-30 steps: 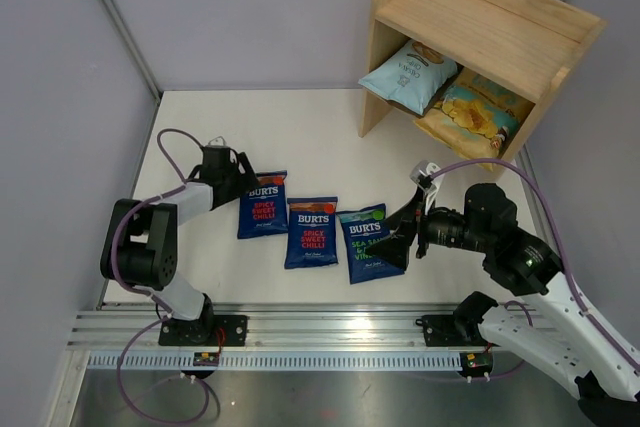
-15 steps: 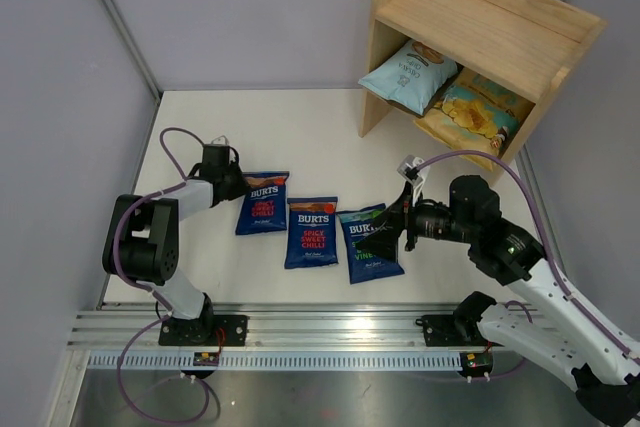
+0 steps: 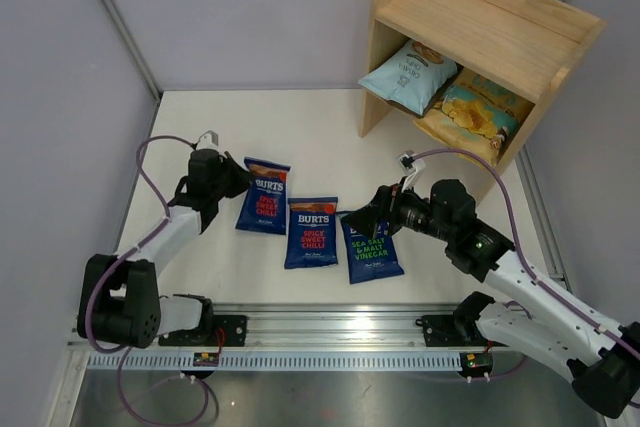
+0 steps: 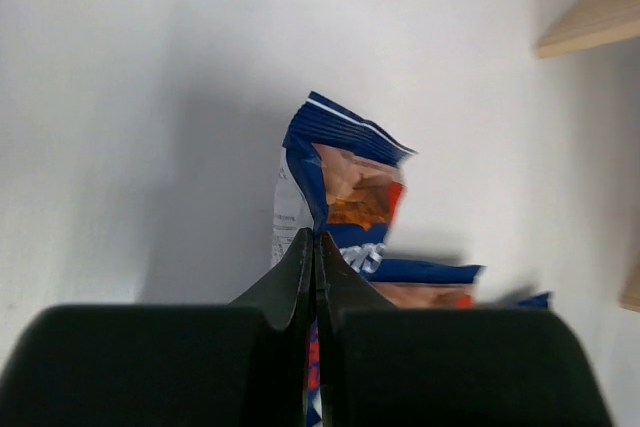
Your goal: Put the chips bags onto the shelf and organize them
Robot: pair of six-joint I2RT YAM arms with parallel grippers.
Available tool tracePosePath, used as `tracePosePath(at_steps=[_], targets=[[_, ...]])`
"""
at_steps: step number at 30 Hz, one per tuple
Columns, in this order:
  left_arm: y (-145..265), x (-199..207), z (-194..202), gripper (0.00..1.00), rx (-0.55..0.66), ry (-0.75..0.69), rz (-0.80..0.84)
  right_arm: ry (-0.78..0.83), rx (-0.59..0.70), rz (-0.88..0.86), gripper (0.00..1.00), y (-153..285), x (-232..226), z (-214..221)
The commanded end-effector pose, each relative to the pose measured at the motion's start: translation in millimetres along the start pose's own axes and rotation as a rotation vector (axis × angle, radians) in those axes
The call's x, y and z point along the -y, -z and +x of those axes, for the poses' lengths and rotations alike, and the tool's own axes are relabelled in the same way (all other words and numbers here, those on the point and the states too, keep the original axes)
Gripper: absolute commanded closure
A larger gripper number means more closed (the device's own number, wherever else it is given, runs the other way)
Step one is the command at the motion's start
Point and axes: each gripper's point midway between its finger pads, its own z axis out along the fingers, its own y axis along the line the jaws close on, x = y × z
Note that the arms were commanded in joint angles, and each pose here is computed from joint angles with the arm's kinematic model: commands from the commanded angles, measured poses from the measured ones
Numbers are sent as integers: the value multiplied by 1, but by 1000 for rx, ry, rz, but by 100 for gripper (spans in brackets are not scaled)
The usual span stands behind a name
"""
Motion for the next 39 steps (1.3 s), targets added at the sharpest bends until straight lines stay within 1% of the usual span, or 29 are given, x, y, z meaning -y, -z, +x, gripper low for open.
tracePosePath(at_steps=[1,4,6,9,10,12,14,15,18,20,22,25,27,31,34,39], targets=[[30,61,-37,100,144,1,178,-33,129,-60,1,-15,-10,-28],[58,95,-48,100,185,-32,268,-15,118,-42,1,-27,-1,-26],[76,121,-54,100,209,-52,337,-8,161,-39,2,-32,3,-33],[105,156,-53,100,219,-73,453,8,197,-40,3,-37,3,-42],[119,170,-59,100,241,-75,504,22,203,-44,4,-39,2,-44],[137,195,-52,100,219,-73,610,31,208,-44,4,-41,3,-46],[160,218,-52,100,221,-76,723,39,219,-42,5,-40,3,-48],[169,227,-48,100,204,-64,773,41,218,-57,5,-38,0,-49],[202,250,-48,100,211,-42,922,61,225,-93,6,-29,-8,-48],[216,258,-42,100,192,-34,986,83,247,-103,6,-20,-12,-52],[234,268,-43,100,188,-11,1063,107,239,-122,6,-16,-17,-51],[256,279,-34,100,149,18,1180,134,230,-179,8,-10,-29,-50],[267,286,-31,100,131,35,1232,137,237,-180,8,-8,-31,-51],[278,289,-30,100,122,58,1259,166,251,-219,10,-2,-38,-52],[281,290,-27,100,107,82,1263,192,288,-267,15,2,-47,-57],[278,297,-17,100,74,98,1259,225,311,-375,32,2,-69,-66]])
